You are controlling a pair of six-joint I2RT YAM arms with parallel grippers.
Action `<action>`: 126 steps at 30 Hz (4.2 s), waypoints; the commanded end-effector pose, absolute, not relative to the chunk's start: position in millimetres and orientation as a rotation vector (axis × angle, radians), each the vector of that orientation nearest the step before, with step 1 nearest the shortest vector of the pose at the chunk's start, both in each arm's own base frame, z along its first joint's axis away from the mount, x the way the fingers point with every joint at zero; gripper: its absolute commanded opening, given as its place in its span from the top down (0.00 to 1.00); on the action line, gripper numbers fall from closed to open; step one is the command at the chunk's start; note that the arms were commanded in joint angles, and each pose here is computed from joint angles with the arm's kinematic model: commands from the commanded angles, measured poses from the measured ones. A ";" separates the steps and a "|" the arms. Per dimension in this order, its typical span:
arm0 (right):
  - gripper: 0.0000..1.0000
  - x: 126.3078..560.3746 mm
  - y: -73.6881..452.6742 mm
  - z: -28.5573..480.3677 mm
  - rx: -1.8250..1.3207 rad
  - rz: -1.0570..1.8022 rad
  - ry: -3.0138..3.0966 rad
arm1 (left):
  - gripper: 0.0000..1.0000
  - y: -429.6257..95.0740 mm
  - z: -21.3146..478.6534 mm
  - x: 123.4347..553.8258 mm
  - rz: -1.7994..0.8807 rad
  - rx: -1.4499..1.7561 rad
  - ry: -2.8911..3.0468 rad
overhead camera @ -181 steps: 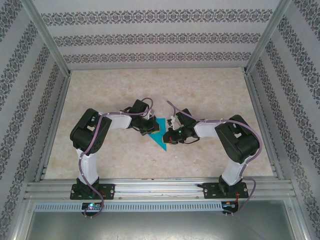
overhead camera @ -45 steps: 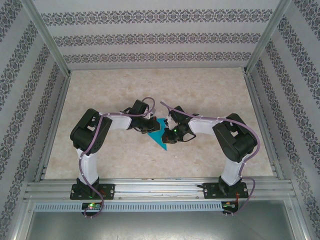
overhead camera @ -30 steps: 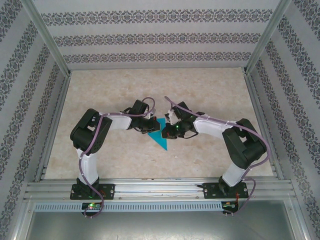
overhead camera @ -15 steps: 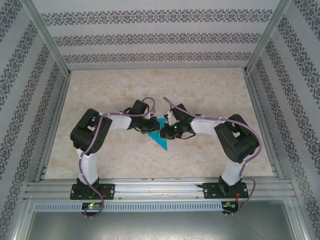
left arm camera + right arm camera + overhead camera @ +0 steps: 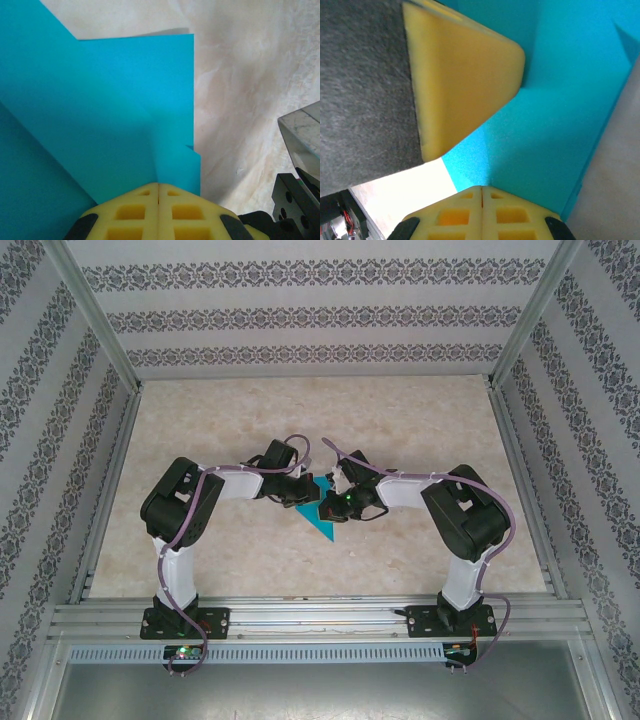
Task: Fold a paper plane with a square sheet of paper (fold left side to right side)
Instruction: Fourth fold the wing at the center of the table.
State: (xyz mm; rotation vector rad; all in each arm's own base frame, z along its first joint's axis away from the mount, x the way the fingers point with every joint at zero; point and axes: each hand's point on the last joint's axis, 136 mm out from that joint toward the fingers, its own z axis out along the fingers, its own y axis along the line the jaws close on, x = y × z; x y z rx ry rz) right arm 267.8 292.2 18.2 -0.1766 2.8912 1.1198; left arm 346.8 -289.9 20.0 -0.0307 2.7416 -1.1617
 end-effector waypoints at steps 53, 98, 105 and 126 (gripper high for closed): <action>1.00 186.7 256.4 -2.0 -0.162 1.069 3.095 | 1.00 -256.8 -29.4 337.7 -0.939 -0.220 2.910; 1.00 181.0 248.2 16.4 -0.136 1.153 3.041 | 1.00 -256.5 -28.2 339.9 -0.936 -0.222 2.910; 1.00 187.1 237.5 50.1 -0.158 1.240 2.951 | 1.00 -260.6 -22.2 340.7 -0.972 -0.230 2.889; 1.00 234.4 288.5 33.6 -0.313 1.157 2.923 | 1.00 -265.6 -22.7 339.1 -0.983 -0.237 2.890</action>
